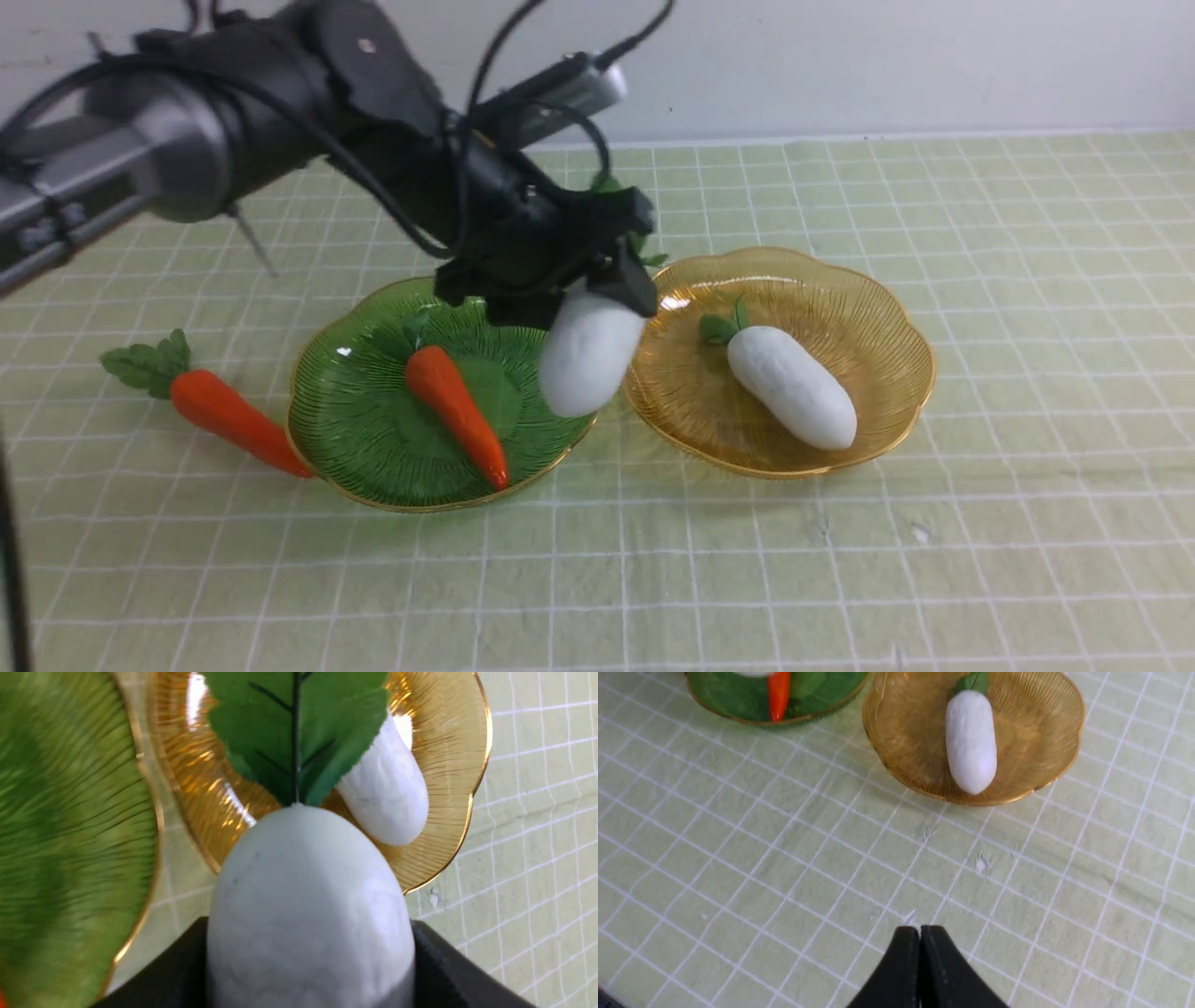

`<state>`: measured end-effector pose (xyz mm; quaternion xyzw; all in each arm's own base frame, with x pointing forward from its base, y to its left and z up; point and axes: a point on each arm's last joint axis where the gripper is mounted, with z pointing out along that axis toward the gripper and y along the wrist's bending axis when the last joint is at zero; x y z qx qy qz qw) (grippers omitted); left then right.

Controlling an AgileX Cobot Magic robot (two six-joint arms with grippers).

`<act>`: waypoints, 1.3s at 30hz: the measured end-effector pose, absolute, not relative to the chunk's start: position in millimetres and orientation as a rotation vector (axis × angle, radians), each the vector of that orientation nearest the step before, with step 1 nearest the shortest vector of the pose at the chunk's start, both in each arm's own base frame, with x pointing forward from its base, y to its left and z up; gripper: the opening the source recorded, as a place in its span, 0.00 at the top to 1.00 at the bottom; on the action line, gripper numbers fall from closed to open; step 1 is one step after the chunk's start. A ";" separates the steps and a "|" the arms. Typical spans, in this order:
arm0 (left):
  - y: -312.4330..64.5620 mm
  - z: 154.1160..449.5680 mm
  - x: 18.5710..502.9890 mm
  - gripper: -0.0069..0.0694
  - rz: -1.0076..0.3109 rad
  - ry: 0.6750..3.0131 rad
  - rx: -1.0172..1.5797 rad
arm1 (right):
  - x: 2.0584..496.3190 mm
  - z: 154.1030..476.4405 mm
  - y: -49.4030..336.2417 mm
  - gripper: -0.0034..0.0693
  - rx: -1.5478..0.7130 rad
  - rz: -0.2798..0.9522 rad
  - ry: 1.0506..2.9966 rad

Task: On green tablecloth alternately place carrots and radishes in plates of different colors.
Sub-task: 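Pick up the white radish and place it on the plate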

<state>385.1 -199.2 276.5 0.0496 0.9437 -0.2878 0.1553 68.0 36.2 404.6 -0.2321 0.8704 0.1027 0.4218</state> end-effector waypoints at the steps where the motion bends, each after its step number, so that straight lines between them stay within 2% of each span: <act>1: -208.7 271.8 390.2 0.35 -0.830 2.704 0.160 | 63.1 405.6 34.3 0.97 -0.576 0.260 2.168; 6: -245.3 246.6 416.8 0.35 -0.846 2.683 0.218 | 38.3 408.7 25.1 0.97 -0.544 0.272 2.087; 12: -259.1 233.3 430.8 0.35 -0.850 2.651 0.223 | 37.6 390.8 23.0 0.97 -0.548 0.245 2.125; 17: -261.8 228.6 437.0 0.23 -0.851 2.624 0.207 | 46.9 361.4 24.1 0.97 -0.565 0.205 2.229; 20: -261.9 228.6 437.1 0.12 -0.853 2.623 0.204 | 49.6 347.8 26.1 0.97 -0.574 0.216 2.274; 25: -260.6 236.1 438.4 0.12 -0.867 2.618 0.211 | 50.8 346.7 26.9 0.97 -0.570 0.224 2.267; 29: -247.4 254.0 445.1 0.19 -0.893 2.613 0.208 | 51.2 346.7 26.2 0.97 -0.570 0.211 2.266; 31: -229.1 271.6 451.7 0.26 -0.898 2.603 0.205 | 51.7 346.6 24.9 0.97 -0.570 0.190 2.266; 35: -165.6 319.2 461.6 0.52 -0.855 2.588 0.160 | 52.6 346.5 22.8 0.97 -0.569 0.156 2.264; 36: -140.2 336.1 465.6 0.60 -0.821 2.550 0.120 | 52.7 346.5 22.5 0.97 -0.569 0.150 2.264; 37: -139.9 338.4 465.0 0.62 -0.818 2.545 0.123 | 52.8 346.6 22.5 0.97 -0.569 0.150 2.263; 38: -102.8 355.0 467.5 0.74 -0.767 2.503 0.047 | 53.3 347.1 22.6 0.97 -0.567 0.150 2.255; 39: -99.2 358.7 466.6 0.75 -0.761 2.494 0.040 | 53.4 347.2 22.6 0.97 -0.567 0.150 2.253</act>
